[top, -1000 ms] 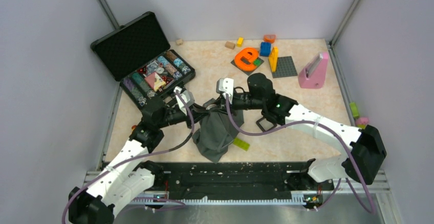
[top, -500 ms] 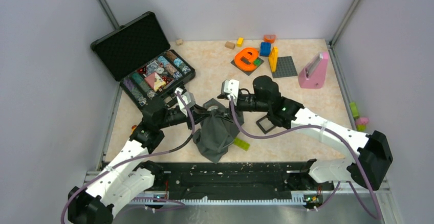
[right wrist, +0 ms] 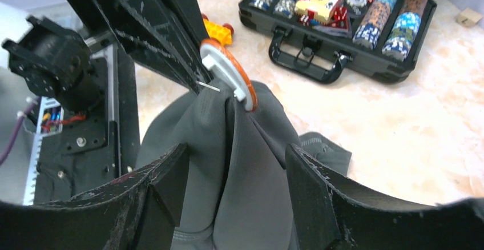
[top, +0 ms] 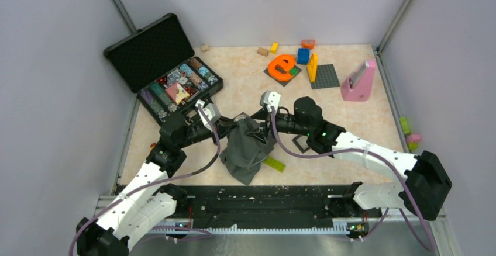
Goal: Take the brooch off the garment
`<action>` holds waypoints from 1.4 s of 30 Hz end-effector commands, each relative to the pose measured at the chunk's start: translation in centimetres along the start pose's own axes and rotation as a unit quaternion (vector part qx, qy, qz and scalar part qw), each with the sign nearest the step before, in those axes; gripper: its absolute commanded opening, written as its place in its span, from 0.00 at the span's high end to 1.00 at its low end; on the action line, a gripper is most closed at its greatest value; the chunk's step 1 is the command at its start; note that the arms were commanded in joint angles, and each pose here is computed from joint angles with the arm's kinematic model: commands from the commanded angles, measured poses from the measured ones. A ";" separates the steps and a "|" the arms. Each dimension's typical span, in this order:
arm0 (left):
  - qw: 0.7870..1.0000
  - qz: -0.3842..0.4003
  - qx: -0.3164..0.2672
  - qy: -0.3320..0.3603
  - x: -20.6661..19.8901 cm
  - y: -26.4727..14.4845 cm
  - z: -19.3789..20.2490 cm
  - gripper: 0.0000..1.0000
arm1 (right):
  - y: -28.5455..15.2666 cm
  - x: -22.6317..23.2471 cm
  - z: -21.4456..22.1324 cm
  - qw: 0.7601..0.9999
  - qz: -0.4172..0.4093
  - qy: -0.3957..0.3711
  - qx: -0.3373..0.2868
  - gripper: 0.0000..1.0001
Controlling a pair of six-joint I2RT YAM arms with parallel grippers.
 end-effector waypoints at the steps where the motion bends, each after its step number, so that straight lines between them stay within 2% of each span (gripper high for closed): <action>1: 0.998 -0.021 -0.043 0.043 0.7 -0.1 -2.1 1.00 | 0.4 0.6 -3.8 0.997 -0.017 0.023 -0.068 0.37; 7: 0.998 -0.025 -0.046 0.048 0.8 -0.1 -2.0 1.00 | 0.2 0.9 -4.9 0.994 -0.021 0.037 -0.096 0.40; 21: 0.998 -0.012 -0.046 0.051 0.6 0.0 -2.1 1.00 | -1.3 0.2 -8.2 0.994 -0.044 -0.029 -0.099 0.40; 23: 0.998 -0.009 -0.046 0.050 0.5 0.0 -2.0 1.00 | -1.1 0.1 -8.4 0.994 -0.046 -0.031 -0.098 0.46; 31: 0.997 0.025 -0.050 0.043 -0.2 0.2 -2.3 1.00 | -0.2 0.3 -8.5 0.990 -0.083 -0.075 -0.084 0.59; 39: 0.997 0.026 -0.053 0.046 -0.2 0.1 -2.5 1.00 | 0.1 0.5 -8.1 0.989 -0.106 -0.081 -0.067 0.63; 42: 0.997 0.027 -0.054 0.046 -0.3 0.1 -2.5 1.00 | 0.1 0.6 -7.9 0.988 -0.110 -0.083 -0.062 0.72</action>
Point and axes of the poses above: each gripper's point midway between its finger pads, its own y axis out along the fingers, its own x axis along the line the jaws close on, z = x × y, the point moved 5 cm from there along -y, back along the fingers, and after that the axes turned 11 degrees about y, right-handed, at the moved point
